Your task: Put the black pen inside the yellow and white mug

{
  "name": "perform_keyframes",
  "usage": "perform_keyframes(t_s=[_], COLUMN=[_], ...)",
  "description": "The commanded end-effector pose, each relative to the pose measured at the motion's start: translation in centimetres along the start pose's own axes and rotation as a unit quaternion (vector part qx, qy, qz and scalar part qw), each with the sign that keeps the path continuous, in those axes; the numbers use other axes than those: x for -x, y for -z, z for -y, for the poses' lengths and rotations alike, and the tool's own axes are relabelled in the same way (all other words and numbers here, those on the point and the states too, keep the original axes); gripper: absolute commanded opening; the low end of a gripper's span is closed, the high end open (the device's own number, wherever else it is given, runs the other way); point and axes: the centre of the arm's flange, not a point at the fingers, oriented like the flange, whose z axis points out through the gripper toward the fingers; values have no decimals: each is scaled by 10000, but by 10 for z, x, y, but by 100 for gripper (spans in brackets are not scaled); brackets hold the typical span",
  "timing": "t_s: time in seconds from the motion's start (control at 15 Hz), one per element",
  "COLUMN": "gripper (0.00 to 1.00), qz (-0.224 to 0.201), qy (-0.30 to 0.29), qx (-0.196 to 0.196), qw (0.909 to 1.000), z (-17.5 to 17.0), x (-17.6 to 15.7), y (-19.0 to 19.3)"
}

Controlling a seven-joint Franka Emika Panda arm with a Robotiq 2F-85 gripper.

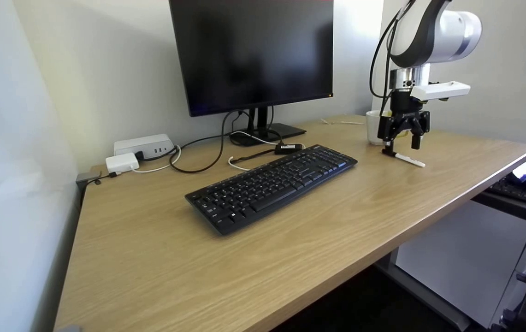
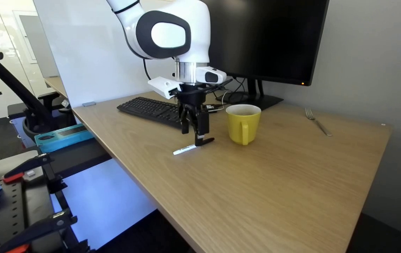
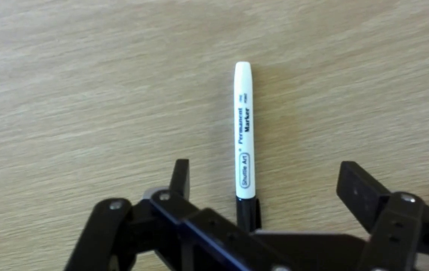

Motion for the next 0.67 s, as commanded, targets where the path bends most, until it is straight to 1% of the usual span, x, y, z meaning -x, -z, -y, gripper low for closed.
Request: perform_keyframes(t_s=[0.0,0.13,0.2,0.27,0.33,0.4,0.53,0.6], gripper=[100,100,95,75,71,70,56,47], qz=[-50,-38,-34,-38,-39,-36,-23,-15], qy=[113,118,123,127,135,145,168,176], qx=[-15,-10,-10,-10,-14,-19,-31,-33], qw=[9999,9999,9999,9999,9999,9999,9999,9998], z=[-5,-5,-5,-5,-5,-4,-3,-2], x=[-10,-13,-13,-14,-15,-15,-16,-16], y=[-9,-13,-14,-15,-16,-17,-19,-20])
